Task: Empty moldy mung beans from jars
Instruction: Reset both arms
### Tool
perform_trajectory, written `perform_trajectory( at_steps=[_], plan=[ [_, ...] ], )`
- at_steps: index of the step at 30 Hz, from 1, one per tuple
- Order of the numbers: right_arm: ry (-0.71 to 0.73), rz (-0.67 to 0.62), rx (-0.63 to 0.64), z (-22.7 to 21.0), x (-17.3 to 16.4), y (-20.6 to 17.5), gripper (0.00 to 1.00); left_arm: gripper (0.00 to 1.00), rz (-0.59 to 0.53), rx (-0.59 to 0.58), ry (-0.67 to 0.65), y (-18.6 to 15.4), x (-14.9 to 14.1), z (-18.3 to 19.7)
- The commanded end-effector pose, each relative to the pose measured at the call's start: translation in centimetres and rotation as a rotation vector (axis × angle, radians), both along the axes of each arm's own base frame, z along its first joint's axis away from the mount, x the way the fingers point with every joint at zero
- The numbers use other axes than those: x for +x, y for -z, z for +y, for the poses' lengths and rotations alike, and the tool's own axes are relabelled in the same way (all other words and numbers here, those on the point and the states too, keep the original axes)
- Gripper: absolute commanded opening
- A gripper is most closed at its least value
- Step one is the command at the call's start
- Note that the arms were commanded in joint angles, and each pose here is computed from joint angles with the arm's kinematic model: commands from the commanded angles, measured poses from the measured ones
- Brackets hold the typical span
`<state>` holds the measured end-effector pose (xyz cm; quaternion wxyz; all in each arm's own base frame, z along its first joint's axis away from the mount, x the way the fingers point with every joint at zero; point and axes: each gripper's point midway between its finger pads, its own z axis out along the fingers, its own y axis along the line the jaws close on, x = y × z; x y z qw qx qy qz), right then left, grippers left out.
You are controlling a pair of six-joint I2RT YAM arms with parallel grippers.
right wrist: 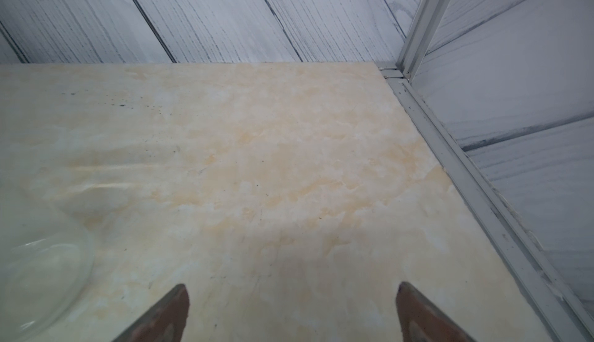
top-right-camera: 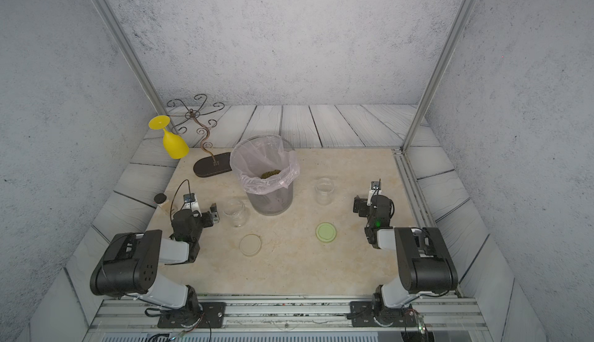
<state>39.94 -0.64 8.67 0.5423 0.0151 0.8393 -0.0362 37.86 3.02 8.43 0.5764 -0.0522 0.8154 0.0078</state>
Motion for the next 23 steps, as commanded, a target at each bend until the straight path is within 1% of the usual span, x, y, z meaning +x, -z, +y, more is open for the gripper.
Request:
perform_trajectory(
  at_steps=[1, 3, 5, 7, 23],
  plan=[
    [-0.025, 0.011, 0.002, 0.3, 0.4, 0.0, 0.99, 0.98, 0.008, 0.018, 0.184, -1.4, 2.9, -2.4],
    [-0.027, 0.012, 0.003, 0.3, 0.4, 0.1, 0.99, 0.98, 0.018, 0.013, 0.186, -1.4, 2.4, -2.5],
    [-0.027, 0.011, 0.002, 0.3, 0.4, 0.0, 0.99, 0.98, 0.043, 0.028, 0.222, -1.4, 2.5, -3.1],
    [-0.028, 0.011, 0.0, 0.3, 0.4, 0.0, 0.99, 0.98, 0.026, 0.034, 0.251, -1.5, 2.5, -3.7],
    [-0.028, 0.008, -0.001, 0.3, 0.3, 0.0, 0.99, 0.98, 0.043, 0.048, 0.243, -1.4, 2.5, -3.8]
  ],
)
